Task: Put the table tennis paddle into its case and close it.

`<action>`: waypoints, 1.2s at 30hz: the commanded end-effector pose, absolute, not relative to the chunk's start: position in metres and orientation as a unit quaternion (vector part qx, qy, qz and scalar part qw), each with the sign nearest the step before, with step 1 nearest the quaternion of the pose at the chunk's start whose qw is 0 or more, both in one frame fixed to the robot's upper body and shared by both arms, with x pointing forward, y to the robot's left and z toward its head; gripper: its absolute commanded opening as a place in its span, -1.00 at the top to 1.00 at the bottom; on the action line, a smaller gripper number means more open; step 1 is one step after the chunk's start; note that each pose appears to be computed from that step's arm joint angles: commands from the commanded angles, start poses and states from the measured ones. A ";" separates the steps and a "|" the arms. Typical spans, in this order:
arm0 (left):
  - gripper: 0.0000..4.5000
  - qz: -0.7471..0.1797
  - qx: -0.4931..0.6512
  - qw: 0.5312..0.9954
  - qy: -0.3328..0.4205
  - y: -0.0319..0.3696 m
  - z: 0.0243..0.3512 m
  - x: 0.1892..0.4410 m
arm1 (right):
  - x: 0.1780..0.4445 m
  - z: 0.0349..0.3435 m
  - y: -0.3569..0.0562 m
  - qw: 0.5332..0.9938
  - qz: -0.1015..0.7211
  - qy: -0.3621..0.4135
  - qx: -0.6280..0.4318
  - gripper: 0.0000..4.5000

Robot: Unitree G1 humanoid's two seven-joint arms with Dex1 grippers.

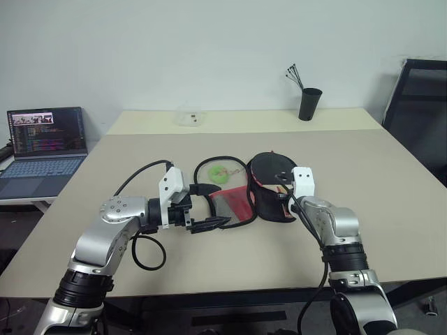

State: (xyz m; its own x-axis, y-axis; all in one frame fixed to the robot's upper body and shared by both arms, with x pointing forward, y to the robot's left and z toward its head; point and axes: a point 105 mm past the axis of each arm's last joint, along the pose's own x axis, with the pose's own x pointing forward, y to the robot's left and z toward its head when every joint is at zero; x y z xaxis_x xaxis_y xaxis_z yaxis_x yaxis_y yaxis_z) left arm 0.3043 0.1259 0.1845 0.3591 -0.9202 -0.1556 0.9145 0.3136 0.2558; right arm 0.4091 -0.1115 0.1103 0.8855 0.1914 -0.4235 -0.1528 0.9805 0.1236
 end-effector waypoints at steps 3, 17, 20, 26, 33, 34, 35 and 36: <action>-1.00 -0.564 0.165 0.808 -0.027 0.125 0.194 0.302 | 0.418 0.133 -0.106 0.979 0.095 0.179 0.032 0.52; -1.00 -0.563 0.168 0.809 -0.026 0.127 0.193 0.302 | 0.413 0.126 -0.104 0.977 0.085 0.192 0.047 -0.36; -1.00 -0.563 0.167 0.809 -0.026 0.126 0.192 0.302 | 0.412 0.126 -0.104 0.977 0.083 0.193 0.045 -0.84; -1.00 -0.553 0.165 0.816 -0.024 0.130 0.191 0.305 | 0.397 0.135 -0.088 0.966 0.135 0.201 0.088 -0.98; -1.00 -0.548 0.164 0.820 -0.022 0.132 0.190 0.307 | 0.384 0.139 -0.087 0.958 0.147 0.215 0.120 -0.98; -1.00 -0.547 0.164 0.820 -0.022 0.132 0.190 0.308 | 0.384 0.138 -0.087 0.957 0.147 0.217 0.122 -0.98; -1.00 -0.547 0.164 0.820 -0.023 0.132 0.189 0.308 | 0.383 0.138 -0.087 0.957 0.147 0.218 0.122 -0.98; -1.00 -0.547 0.163 0.820 -0.023 0.132 0.189 0.308 | 0.383 0.138 -0.088 0.957 0.147 0.218 0.123 -0.98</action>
